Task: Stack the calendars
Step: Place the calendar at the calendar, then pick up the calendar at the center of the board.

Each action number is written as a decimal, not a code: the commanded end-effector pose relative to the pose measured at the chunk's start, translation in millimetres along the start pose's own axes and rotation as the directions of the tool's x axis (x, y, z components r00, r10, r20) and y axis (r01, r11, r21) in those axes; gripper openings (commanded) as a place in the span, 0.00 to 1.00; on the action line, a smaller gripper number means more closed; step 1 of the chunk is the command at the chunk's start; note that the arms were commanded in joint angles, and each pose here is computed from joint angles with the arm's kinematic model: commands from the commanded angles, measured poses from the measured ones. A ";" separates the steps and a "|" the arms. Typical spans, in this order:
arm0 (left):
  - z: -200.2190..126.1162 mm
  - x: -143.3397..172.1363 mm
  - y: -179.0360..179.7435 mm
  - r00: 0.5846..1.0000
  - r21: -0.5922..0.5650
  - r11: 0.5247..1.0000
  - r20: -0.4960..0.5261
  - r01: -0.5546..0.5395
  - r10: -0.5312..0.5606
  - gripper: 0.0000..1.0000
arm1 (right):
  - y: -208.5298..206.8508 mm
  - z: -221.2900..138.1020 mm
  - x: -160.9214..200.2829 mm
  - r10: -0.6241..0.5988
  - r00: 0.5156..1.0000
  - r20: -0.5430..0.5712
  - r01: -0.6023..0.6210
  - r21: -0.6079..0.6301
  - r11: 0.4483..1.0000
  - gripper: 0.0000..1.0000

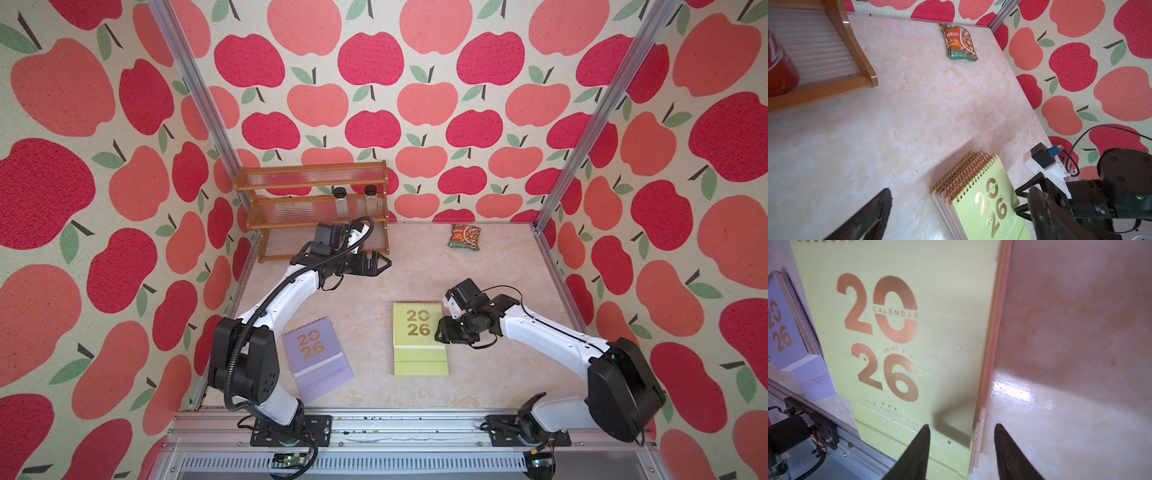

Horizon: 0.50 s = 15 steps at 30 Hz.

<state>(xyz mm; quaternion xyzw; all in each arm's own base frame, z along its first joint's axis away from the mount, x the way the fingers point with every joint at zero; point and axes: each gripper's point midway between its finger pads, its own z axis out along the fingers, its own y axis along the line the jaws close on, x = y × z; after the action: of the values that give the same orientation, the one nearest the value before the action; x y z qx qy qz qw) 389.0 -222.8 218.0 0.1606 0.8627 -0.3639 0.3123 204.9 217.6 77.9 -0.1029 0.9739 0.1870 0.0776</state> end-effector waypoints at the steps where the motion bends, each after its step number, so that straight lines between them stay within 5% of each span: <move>1: 2.5 15.7 9.6 0.998 -0.033 0.999 -0.048 0.035 -0.037 1.00 | -3.6 -17.9 -9.1 -0.030 0.998 0.047 0.028 0.056 0.998 0.61; 8: -29.6 26.6 37.6 0.986 -0.143 0.976 0.024 0.166 -0.165 1.00 | 28.3 -46.0 -47.3 -0.184 0.967 0.174 0.177 0.057 0.983 0.74; 15: -95.7 68.7 74.4 0.928 -0.365 0.854 0.132 0.371 -0.348 1.00 | 98.1 -52.4 -92.3 -0.348 0.903 0.253 0.356 0.016 0.934 0.79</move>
<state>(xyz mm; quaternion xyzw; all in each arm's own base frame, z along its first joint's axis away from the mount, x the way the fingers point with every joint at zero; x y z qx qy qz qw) 356.1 -123.6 197.6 -0.0128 0.9045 -0.2872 0.3151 258.4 282.0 173.6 -0.2114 0.9311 0.2015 0.2186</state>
